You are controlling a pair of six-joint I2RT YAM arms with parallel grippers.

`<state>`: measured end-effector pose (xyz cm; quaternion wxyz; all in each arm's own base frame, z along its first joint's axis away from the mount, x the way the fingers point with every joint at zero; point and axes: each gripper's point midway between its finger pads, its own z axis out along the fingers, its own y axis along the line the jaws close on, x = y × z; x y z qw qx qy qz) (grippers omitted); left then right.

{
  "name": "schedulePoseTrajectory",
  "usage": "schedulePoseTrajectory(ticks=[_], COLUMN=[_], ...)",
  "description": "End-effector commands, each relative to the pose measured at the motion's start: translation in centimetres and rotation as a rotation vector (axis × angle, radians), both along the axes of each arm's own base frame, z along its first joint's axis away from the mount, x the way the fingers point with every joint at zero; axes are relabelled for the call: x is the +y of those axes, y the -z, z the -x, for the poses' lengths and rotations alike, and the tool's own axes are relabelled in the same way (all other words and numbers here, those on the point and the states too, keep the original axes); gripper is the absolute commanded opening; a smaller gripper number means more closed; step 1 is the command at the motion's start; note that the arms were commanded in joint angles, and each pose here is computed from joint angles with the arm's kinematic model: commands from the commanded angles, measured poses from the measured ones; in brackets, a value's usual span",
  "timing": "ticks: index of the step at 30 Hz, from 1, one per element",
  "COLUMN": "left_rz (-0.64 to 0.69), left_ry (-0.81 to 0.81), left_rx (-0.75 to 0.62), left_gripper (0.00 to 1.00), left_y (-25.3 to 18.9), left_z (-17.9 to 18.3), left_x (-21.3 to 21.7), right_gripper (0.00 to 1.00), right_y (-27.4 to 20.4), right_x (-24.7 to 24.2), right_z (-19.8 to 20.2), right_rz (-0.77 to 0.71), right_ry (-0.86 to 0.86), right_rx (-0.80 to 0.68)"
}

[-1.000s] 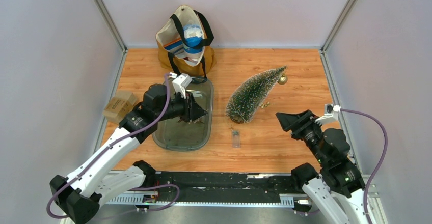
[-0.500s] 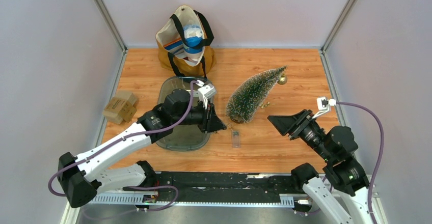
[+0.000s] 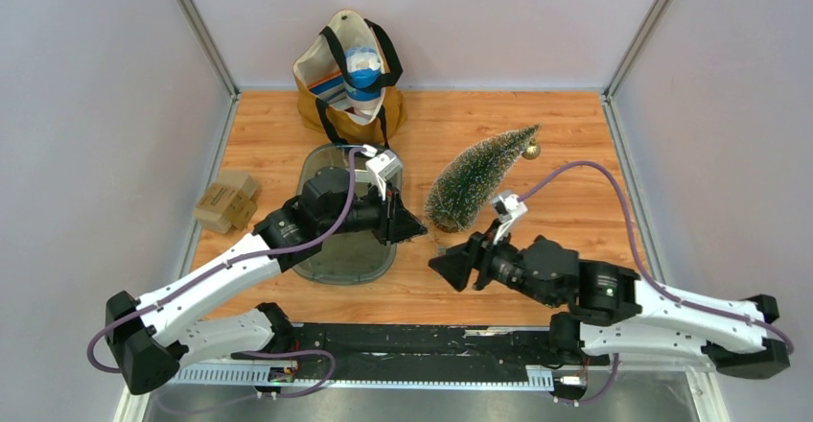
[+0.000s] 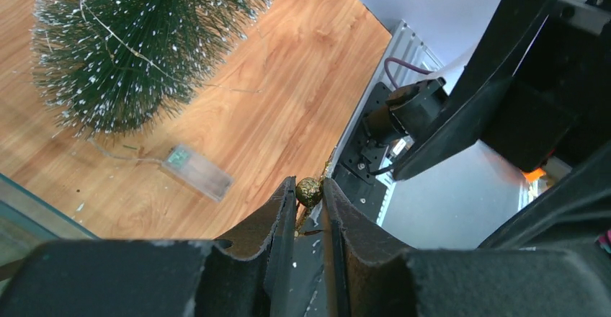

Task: Decorate the small christmas tree

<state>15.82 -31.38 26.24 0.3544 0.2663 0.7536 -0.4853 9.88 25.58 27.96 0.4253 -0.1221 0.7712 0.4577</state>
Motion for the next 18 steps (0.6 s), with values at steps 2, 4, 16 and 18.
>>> schedulePoseTrajectory(ticks=[2, 4, 16, 18], left_rz=[0.078, 0.082, 0.098, 0.1], left_ry=[0.013, 0.02, 0.021, 0.017], left_rx=[-0.058, -0.056, -0.069, -0.067], left_gripper=[0.26, 0.26, 0.25, 0.25], left_y=[-2.9, -2.8, -3.0, -3.0], left_z=[0.5, 0.9, 1.4, 1.3], left_x=[0.0, 0.2, 0.7, 0.7], right_gripper=[0.61, 0.6, 0.49, 0.47], right_y=[-4.7, -4.7, -4.8, -4.4], right_x=[1.7, 1.6, 2.4, 2.7], right_z=[-3.5, -4.1, -5.2, -5.2], right_rz=[-0.093, -0.106, -0.198, -0.189], right_ry=[0.206, 0.246, 0.24, 0.233], right_rx=[-0.114, -0.115, -0.044, -0.037])
